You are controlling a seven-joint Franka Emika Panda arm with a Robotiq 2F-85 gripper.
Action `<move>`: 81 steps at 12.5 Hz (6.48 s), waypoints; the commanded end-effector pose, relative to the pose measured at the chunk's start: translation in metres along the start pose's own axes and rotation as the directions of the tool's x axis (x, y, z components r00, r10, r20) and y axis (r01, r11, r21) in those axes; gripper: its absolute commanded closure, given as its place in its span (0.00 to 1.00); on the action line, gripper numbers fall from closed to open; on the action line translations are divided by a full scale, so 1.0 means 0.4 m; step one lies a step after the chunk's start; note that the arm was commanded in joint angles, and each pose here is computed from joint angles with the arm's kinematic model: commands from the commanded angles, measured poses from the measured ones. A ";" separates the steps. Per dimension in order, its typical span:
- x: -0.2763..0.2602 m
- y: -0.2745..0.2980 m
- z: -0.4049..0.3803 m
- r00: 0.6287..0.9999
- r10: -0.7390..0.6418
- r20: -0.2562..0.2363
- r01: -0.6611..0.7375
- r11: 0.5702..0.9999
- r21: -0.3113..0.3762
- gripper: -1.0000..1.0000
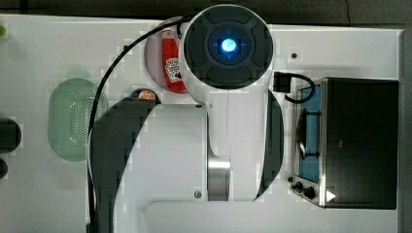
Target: Pick banana from table and place on oven.
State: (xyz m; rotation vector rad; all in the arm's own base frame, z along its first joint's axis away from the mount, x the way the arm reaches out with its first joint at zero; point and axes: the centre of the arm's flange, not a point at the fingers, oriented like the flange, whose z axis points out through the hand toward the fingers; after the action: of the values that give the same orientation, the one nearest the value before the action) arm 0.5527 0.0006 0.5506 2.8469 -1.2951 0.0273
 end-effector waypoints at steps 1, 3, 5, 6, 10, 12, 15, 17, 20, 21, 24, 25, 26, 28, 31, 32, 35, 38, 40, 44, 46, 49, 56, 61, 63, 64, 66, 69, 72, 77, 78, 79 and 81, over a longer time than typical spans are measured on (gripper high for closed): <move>-0.202 0.353 -0.172 0.990 0.141 0.002 -0.141 0.990 0.019 0.21; -0.202 0.353 -0.172 0.990 0.141 0.002 -0.141 0.990 0.018 0.00; -0.201 0.351 -0.168 0.990 0.141 0.004 -0.141 0.990 0.016 0.00; -0.198 0.347 -0.156 0.990 0.141 0.010 -0.141 0.990 0.007 0.00; -0.161 0.299 -0.011 0.990 0.138 0.025 -0.137 0.990 -0.018 0.00; -0.134 0.264 0.103 0.991 0.135 0.022 -0.135 0.991 -0.016 0.00; -0.098 0.219 0.293 0.991 0.134 0.019 -0.133 0.991 -0.018 0.00; -0.082 0.203 0.419 0.991 0.135 0.022 -0.134 0.991 -0.023 0.00; -0.063 0.198 0.584 0.990 0.142 0.019 -0.142 0.990 -0.025 0.00; -0.058 0.201 0.634 0.989 0.146 0.022 -0.146 0.989 -0.032 0.00; -0.047 0.202 0.766 0.988 0.152 0.021 -0.151 0.988 -0.041 0.00; -0.047 0.202 0.807 0.988 0.152 0.020 -0.151 0.988 -0.043 0.00; -0.048 0.203 0.845 0.988 0.151 0.017 -0.151 0.988 -0.042 0.00; -0.054 0.209 0.918 0.989 0.149 0.011 -0.149 0.988 -0.040 0.00; -0.064 0.220 0.988 0.989 0.148 -0.006 -0.148 0.989 -0.020 0.04; -0.066 0.219 0.996 0.989 0.146 -0.019 -0.146 0.989 -0.003 0.15; -0.070 0.220 0.997 0.989 0.145 -0.032 -0.145 0.989 0.017 0.52; -0.064 0.209 0.965 0.988 0.148 -0.044 -0.147 0.988 0.038 0.74; -0.051 0.187 0.876 0.986 0.149 -0.070 -0.143 0.986 0.082 0.74; -0.049 0.155 0.561 0.990 0.134 -0.047 -0.131 0.989 0.068 0.74; -0.051 0.154 0.376 0.991 0.131 -0.038 -0.129 0.990 0.059 0.74; -0.046 0.166 0.149 0.990 0.138 -0.025 -0.137 0.990 0.043 0.74; 0.197 0.342 -0.039 0.989 0.147 -0.030 -0.147 0.989 0.013 0.74; 0.432 0.565 0.059 0.999 0.028 -0.040 -0.031 0.998 -0.054 0.74; 0.507 0.647 0.104 0.995 -0.012 -0.100 0.006 0.998 -0.066 0.74; 0.537 0.680 0.133 0.993 -0.031 -0.114 0.022 0.996 -0.082 0.74; 0.572 0.732 0.209 0.996 -0.039 -0.075 0.032 0.995 -0.098 0.74; 0.604 0.765 0.305 1.000 -0.001 -0.031 0.000 1.000 -0.031 0.74; 0.620 0.779 0.354 0.999 0.001 -0.033 -0.003 0.999 -0.054 0.60; 0.612 0.794 0.365 1.000 0.007 -0.021 -0.009 0.998 -0.055 0.04; 0.612 0.786 0.336 0.999 -0.013 -0.035 0.011 0.999 -0.048 0.00; 0.611 0.774 0.288 0.997 -0.038 -0.061 0.036 0.998 -0.043 0.00; 0.586 0.727 0.176 0.992 -0.087 -0.090 0.086 0.996 -0.019 0.00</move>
State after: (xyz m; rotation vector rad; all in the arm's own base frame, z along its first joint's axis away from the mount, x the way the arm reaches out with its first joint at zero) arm 0.4797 -0.3717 0.4230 2.8248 -1.2363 -0.0364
